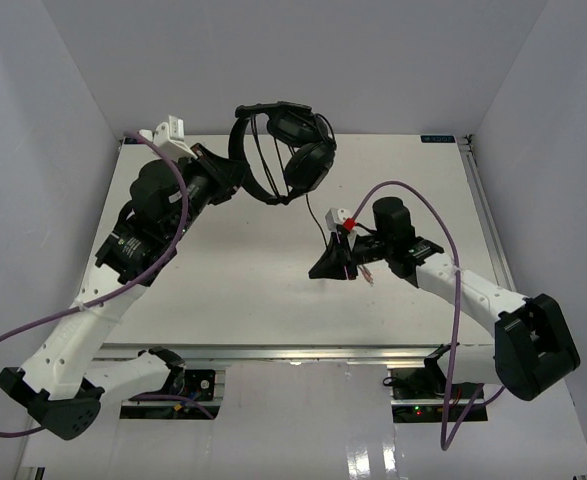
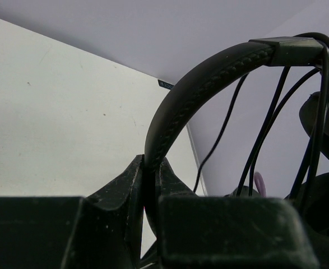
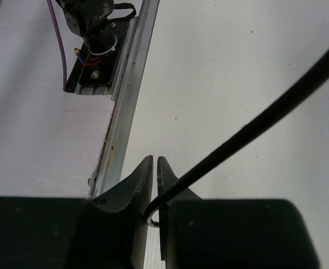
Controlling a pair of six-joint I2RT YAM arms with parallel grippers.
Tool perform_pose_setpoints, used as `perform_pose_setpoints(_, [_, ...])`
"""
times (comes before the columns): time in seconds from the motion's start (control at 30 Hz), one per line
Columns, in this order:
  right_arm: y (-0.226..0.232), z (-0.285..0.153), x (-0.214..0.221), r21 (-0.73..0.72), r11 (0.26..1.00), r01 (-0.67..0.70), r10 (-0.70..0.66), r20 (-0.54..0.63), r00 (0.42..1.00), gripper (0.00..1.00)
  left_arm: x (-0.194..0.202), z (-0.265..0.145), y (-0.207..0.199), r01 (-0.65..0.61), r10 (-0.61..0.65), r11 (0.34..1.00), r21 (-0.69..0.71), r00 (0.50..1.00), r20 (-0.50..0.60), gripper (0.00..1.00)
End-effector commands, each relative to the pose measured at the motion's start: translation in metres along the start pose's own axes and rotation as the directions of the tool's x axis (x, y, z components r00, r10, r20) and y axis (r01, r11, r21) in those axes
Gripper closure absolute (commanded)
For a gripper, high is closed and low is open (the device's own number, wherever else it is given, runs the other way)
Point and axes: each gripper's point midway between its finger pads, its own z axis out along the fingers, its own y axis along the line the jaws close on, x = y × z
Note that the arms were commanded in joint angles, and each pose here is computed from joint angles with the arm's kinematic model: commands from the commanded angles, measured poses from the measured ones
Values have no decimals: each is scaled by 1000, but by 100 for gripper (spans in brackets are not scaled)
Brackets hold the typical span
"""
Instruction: Wrap the headphones
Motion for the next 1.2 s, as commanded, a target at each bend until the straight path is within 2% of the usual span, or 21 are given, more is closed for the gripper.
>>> perform_pose_setpoints(0.0, [14, -4, -2, -28, 999, 42, -42, -3, 999, 92, -37, 1, -17, 91, -93, 996, 25, 986, 140, 100])
perform_pose_setpoints(0.2, [22, -8, -10, -37, 996, 80, -80, 1, 997, 92, -38, 12, -5, 117, -110, 993, -28, 978, 176, 100])
perform_pose_setpoints(0.33, [22, -8, -3, -10, 996, 93, -93, -57, 994, 92, -39, 18, 8, 118, -97, 989, -87, 973, 209, 100])
perform_pose_setpoints(0.5, [12, -10, 10, 39, 988, 150, -137, -228, 964, 92, -39, 33, 29, 119, -69, 975, -189, 966, 251, 100])
perform_pose_setpoints(0.63, [-11, -25, 11, 92, 967, 238, -187, -380, 906, 92, -27, 50, 44, 82, -23, 964, -251, 973, 230, 100])
perform_pose_setpoints(0.8, [-37, -58, 13, 107, 915, 388, -253, -597, 761, 92, 3, 66, 77, 10, 51, 936, -351, 985, 165, 100])
perform_pose_setpoints(0.87, [-49, -78, 8, 95, 865, 493, -296, -696, 654, 92, 20, 72, 92, -41, 93, 920, -390, 989, 116, 100])
perform_pose_setpoints(0.9, [-52, -82, 2, 108, 848, 520, -298, -714, 634, 92, 23, 74, 95, -57, 106, 916, -398, 989, 102, 100])
perform_pose_setpoints(0.97, [-62, -94, -19, 87, 774, 626, -346, -770, 535, 92, 43, 80, 112, -111, 141, 897, -429, 989, 39, 100])
perform_pose_setpoints(1.07, [-65, -98, -38, 66, 736, 674, -365, -800, 477, 92, 73, 87, 130, -157, 153, 886, -437, 987, -46, 100])
perform_pose_setpoints(1.17, [-63, -95, -40, 33, 728, 685, -370, -822, 433, 92, 89, 90, 137, -158, 140, 889, -430, 987, -75, 100])
